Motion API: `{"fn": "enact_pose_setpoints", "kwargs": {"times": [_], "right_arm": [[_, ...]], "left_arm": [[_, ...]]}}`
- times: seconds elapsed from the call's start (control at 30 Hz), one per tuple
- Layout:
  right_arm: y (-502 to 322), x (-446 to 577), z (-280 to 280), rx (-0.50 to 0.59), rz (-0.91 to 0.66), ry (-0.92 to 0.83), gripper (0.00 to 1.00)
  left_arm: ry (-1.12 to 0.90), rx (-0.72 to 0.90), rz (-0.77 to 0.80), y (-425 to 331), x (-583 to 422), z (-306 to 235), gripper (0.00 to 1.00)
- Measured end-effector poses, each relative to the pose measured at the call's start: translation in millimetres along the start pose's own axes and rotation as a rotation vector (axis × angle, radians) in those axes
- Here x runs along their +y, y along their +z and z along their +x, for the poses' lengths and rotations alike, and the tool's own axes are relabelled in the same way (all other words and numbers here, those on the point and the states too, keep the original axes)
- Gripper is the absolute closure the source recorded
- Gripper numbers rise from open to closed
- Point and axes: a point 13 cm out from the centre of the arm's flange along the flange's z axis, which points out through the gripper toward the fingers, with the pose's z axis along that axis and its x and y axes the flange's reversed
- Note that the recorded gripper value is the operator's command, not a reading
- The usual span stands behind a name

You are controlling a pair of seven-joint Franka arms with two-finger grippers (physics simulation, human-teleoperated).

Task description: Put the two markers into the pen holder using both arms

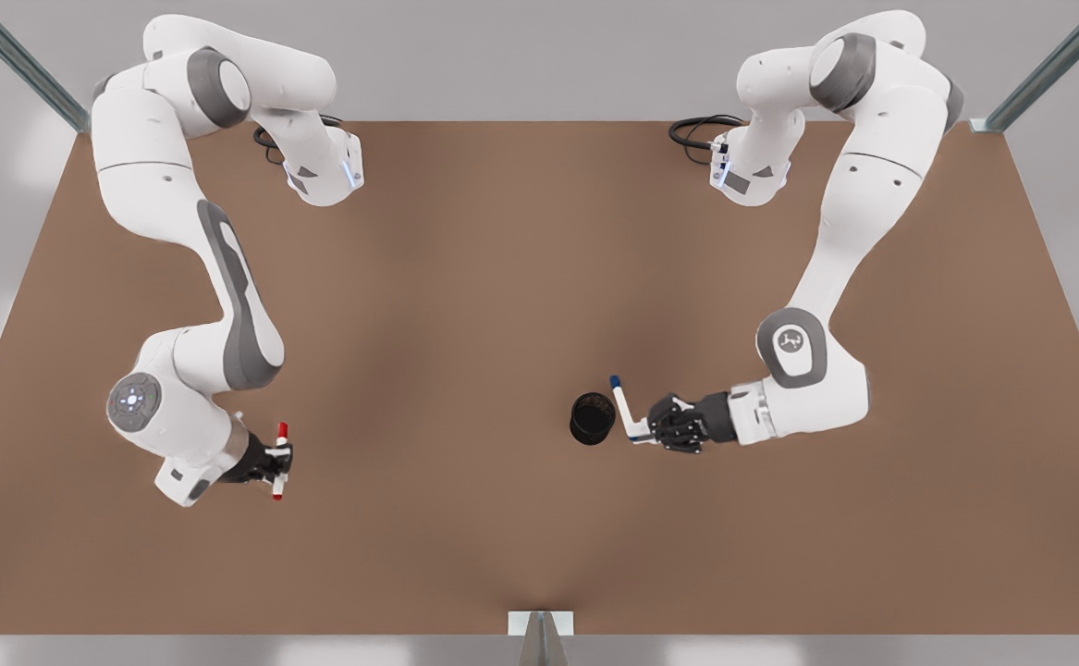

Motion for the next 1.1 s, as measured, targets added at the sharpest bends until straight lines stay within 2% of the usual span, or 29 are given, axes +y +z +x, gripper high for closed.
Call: {"fn": "enact_pose_setpoints", "kwargs": {"times": [0.23, 0.33, 0.57, 0.73, 0.77, 0.8, 0.83, 0.87, 1.0, 1.1], "right_arm": [[-49, 90, -52, -0.134, -0.033, -0.111, 0.79], [-53, 97, -55, -0.143, -0.035, -0.12, 0.79], [-69, 108, -55, -0.156, -0.051, -0.127, 0.78], [-82, 130, -42, -0.149, -0.094, -0.144, 0.78], [-83, 134, -37, -0.146, -0.102, -0.148, 0.78], [-86, 140, -31, -0.144, -0.104, -0.157, 0.78], [-90, 141, -26, -0.145, -0.107, -0.16, 0.78], [-93, 138, -18, -0.142, -0.108, -0.157, 0.78], [-94, 130, -4, -0.14, -0.098, -0.155, 0.78], [-94, 128, -4, -0.146, -0.095, -0.156, 0.78]], "left_arm": [[0.246, -0.041, 0.012, 21, -9, 3, 0.79], [0.269, -0.065, 0.033, 45, -2, 28, 0.79], [0.461, -0.153, 0.001, 35, 2, 16, 0.79], [0.564, -0.139, -0.006, 51, 15, 39, 0.78], [0.58, -0.131, -0.006, 54, 18, 46, 0.71], [0.599, -0.124, -0.006, 56, 20, 52, 0.52], [0.62, -0.119, -0.004, 58, 21, 56, 0.3], [0.642, -0.113, 0.003, 61, 19, 60, 0.0], [0.762, -0.115, 0.019, 49, -6, 50, 0.0], [0.997, -0.068, -0.069, -27, -37, -19, 0.0]]}}
